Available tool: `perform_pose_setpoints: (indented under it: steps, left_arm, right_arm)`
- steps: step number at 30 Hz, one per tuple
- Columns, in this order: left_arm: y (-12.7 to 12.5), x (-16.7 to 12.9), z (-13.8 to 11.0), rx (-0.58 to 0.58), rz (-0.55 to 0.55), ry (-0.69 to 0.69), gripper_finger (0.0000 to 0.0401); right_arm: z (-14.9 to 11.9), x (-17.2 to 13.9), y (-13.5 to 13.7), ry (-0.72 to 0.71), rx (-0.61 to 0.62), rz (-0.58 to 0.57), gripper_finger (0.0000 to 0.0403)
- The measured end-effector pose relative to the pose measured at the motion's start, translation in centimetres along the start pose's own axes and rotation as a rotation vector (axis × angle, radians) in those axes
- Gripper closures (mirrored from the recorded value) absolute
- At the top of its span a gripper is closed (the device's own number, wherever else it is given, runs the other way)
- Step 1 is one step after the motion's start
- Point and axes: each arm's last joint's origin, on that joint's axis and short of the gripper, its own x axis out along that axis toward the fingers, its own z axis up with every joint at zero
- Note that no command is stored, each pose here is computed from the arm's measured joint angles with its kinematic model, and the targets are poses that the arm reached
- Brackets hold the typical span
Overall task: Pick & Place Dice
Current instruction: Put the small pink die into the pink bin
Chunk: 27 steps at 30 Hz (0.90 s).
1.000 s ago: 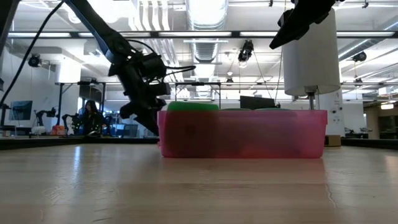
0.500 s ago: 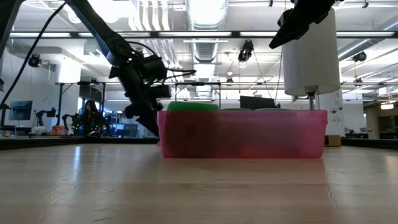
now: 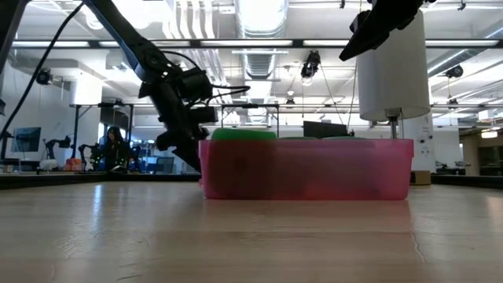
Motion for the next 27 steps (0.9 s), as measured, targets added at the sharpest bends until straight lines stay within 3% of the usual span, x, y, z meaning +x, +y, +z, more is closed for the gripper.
perform_pose_setpoints:
  steps: [6, 14, 27]
  left_arm:
    - [-0.56, 0.30, 0.18, 0.056, 0.069, 0.061, 0.0244]
    - [-0.69, 0.78, -0.03, 0.093, 0.064, 0.065, 0.0199]
    - [-0.33, 0.67, -0.14, 0.020, -0.016, -0.017, 0.0195]
  right_arm:
    - [0.13, 0.00, 0.02, -0.013, 0.003, 0.002, 0.0172]
    - [0.19, -0.01, 0.03, -0.019, 0.005, 0.003, 0.0172]
    - [0.22, 0.00, 0.03, -0.022, 0.006, 0.006, 0.0172]
